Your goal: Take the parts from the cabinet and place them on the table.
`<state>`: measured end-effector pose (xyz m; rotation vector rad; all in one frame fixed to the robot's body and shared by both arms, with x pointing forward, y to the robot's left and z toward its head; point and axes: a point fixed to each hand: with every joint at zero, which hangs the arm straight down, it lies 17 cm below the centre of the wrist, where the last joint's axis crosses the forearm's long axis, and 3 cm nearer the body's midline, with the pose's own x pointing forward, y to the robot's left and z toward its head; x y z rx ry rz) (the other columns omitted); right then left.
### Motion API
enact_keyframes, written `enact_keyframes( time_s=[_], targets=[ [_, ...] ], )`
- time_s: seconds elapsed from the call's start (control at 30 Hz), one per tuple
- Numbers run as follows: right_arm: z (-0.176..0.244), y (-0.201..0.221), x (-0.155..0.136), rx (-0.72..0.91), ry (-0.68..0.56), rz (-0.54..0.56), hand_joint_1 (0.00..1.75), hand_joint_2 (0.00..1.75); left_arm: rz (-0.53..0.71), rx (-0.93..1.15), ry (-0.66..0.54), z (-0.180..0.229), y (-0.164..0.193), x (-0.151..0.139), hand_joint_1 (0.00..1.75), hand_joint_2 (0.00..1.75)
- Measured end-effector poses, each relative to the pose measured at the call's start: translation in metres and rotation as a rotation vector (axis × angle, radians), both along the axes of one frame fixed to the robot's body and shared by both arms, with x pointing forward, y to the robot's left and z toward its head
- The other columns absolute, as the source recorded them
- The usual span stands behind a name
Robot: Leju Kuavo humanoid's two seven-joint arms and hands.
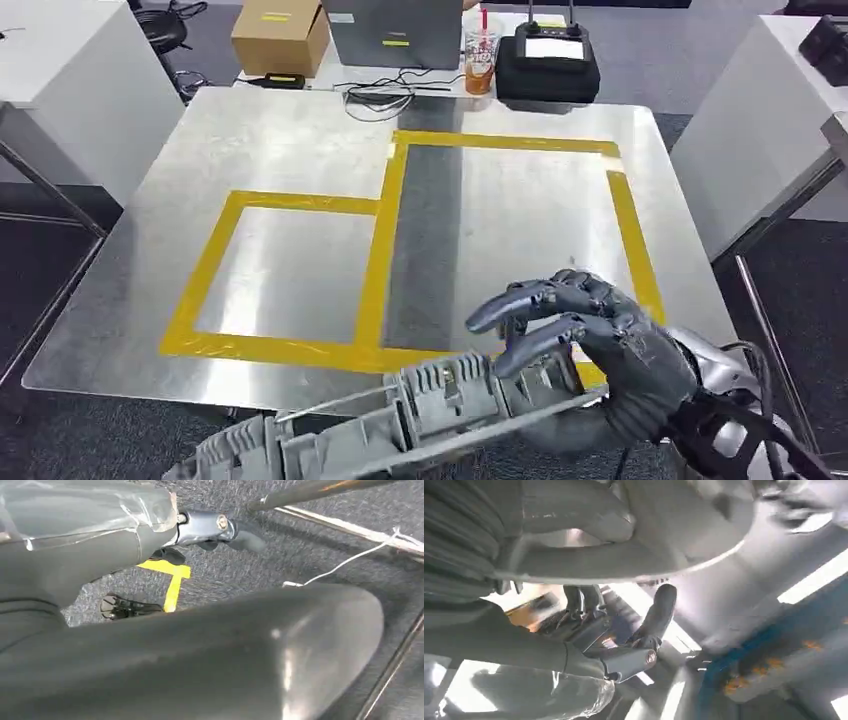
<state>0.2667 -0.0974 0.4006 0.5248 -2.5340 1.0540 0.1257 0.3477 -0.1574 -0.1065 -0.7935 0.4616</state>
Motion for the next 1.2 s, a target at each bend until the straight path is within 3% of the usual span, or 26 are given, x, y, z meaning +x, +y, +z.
enact_keyframes(
  time_s=[0.33, 0.53, 0.9, 1.03, 1.2],
  targets=[
    [-0.023, -0.029, 0.096, -0.349, -0.385, -0.577, 1.75, 1.75, -0.016, 0.003, -0.01, 0.0, -0.006, 0.001, 0.0, 0.0],
    [-0.051, -0.064, 0.14, -0.53, -0.517, -0.787, 1.75, 1.75, -0.035, 0.014, -0.008, -0.002, -0.006, 0.001, 0.0, 0.0],
    [-0.102, -0.092, 0.175, -0.813, -0.607, -0.875, 1.75, 1.75, -0.045, 0.04, -0.025, -0.002, 0.001, 0.008, 0.0, 0.0],
    [-0.164, -0.1, 0.194, -0.974, -0.518, -0.818, 1.75, 1.75, -0.05, 0.034, -0.035, -0.005, 0.0, 0.012, 0.0, 0.0],
    [-0.249, -0.1, 0.197, -1.124, -0.346, -0.675, 1.75, 1.75, -0.057, 0.024, -0.041, -0.01, -0.002, 0.016, 0.0, 0.0]
  ],
)
